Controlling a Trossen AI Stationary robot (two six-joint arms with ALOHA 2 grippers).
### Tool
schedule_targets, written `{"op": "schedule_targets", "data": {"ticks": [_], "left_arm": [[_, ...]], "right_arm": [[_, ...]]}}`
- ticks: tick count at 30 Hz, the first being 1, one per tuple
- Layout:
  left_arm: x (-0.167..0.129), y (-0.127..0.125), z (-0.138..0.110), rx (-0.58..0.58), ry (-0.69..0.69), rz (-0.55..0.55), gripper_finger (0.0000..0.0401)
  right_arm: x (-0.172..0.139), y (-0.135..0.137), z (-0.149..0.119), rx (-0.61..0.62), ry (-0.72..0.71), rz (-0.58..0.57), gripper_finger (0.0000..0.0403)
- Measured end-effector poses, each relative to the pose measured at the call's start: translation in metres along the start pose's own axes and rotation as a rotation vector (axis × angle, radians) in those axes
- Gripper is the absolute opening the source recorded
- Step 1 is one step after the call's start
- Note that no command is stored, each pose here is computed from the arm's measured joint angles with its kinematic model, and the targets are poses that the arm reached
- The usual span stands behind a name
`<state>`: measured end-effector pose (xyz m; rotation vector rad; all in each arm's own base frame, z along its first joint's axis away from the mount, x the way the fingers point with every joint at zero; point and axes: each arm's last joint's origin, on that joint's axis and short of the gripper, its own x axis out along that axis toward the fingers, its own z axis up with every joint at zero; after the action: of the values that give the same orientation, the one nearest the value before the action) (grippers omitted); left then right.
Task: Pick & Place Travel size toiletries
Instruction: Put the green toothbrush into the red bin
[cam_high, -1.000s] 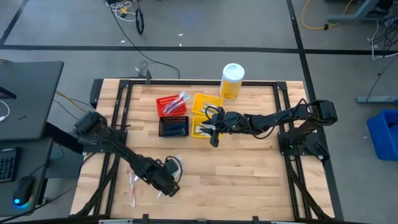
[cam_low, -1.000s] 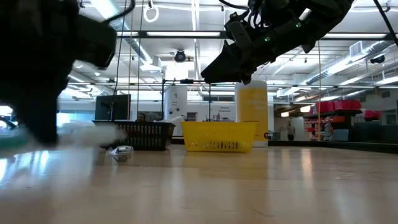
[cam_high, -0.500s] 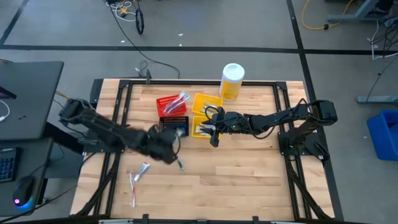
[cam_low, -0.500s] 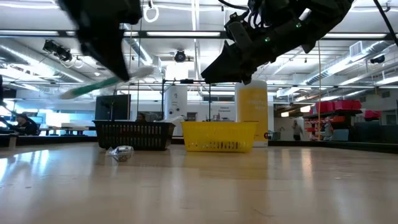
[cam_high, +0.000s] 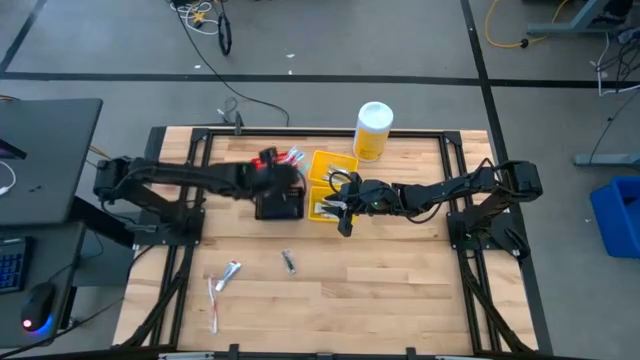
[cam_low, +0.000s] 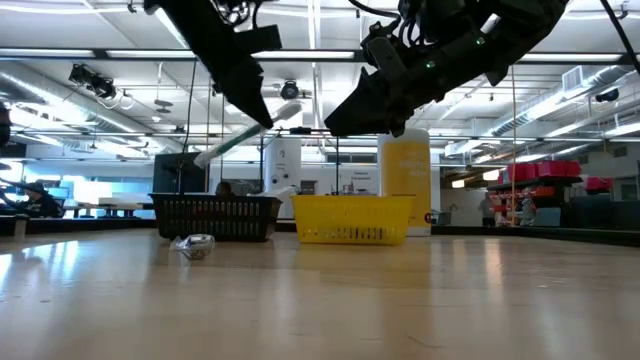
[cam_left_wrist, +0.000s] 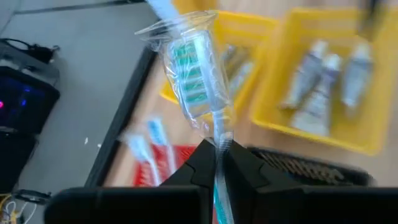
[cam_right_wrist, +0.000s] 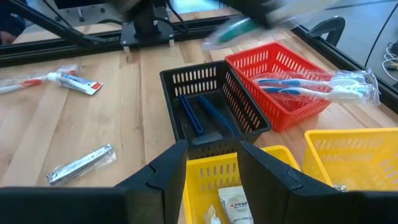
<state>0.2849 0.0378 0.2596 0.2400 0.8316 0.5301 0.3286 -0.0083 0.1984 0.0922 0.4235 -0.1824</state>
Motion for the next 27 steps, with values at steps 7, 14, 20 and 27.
{"op": "schedule_targets", "data": {"ticks": [7, 14, 20, 27], "left_arm": [[0.022, 0.047, -0.003, -0.067, 0.015, 0.043, 0.0022], [0.062, 0.063, -0.014, -0.054, 0.07, -0.011, 0.0022], [0.094, 0.056, -0.025, 0.093, 0.172, 0.096, 0.0022], [0.101, 0.056, -0.029, 0.084, 0.189, 0.065, 0.0021]], "right_arm": [[0.0, 0.0, 0.0, 0.0, 0.0, 0.0, 0.0151], [0.0, 0.0, 0.0, 0.0, 0.0, 0.0, 0.015], [0.0, 0.0, 0.0, 0.0, 0.001, 0.0, 0.015], [0.0, 0.0, 0.0, 0.0, 0.001, 0.0, 0.0151]]}}
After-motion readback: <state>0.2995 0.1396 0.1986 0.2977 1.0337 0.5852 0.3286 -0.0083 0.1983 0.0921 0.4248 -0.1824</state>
